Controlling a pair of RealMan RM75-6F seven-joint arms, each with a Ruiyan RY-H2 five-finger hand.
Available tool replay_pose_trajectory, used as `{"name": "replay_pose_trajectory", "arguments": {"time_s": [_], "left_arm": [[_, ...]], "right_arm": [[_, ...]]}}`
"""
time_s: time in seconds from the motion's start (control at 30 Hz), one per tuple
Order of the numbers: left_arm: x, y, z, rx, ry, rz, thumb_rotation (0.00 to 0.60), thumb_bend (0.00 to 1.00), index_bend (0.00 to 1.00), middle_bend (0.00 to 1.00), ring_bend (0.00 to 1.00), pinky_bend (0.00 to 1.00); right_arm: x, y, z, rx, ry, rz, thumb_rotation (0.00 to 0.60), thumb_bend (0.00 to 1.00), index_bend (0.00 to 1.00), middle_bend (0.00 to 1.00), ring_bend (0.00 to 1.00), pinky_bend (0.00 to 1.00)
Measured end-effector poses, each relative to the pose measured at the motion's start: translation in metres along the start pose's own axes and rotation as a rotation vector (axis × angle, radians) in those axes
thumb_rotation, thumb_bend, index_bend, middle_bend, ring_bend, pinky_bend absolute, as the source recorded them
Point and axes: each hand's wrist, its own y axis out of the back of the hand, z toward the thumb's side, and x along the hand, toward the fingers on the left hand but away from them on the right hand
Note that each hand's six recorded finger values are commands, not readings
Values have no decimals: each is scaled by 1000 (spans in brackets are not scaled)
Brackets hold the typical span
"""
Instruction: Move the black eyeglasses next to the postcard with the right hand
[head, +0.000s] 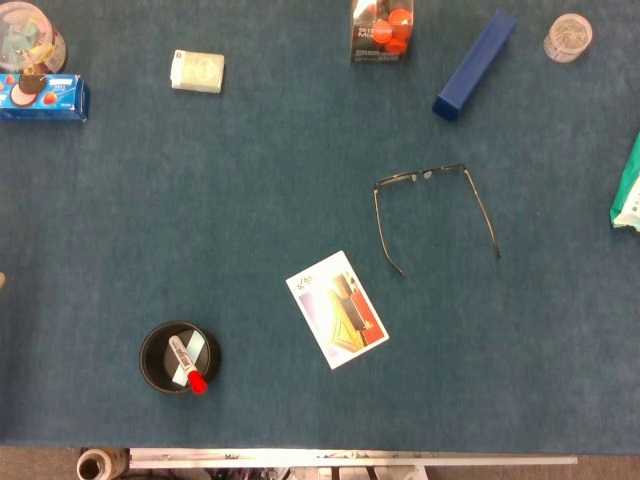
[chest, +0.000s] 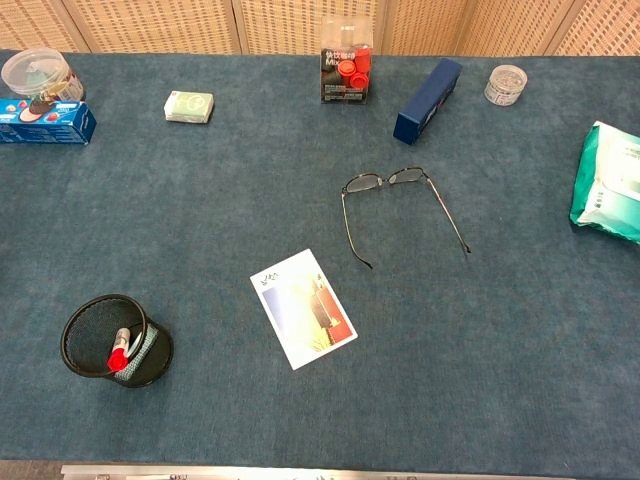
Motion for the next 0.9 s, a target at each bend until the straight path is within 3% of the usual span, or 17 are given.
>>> {"name": "replay_pose_trajectory", "arguments": {"time_s": [0.13, 0.33, 0.6, 0.9], "left_arm": [[-3, 1, -3, 0, 19, -10, 600, 1, 571, 449, 357, 444], [-8, 5, -3, 6, 27, -2, 600, 1, 573, 451, 358, 444], [-7, 6, -3, 2, 31, -14, 600, 1, 573, 454, 362, 462], [-11, 11, -2, -2, 24, -2, 600, 1, 572, 454, 363, 462]], "right_arm": [[1, -1, 9, 2, 37, 0, 600, 11, 233, 224, 124, 349], [2, -9, 22, 22, 103, 31, 600, 129, 251, 249, 124, 350], [-4, -1, 46, 103, 151, 34, 600, 424, 281, 282, 125, 351], [-15, 5, 93, 179, 264, 56, 600, 634, 294, 322, 166, 367]]}}
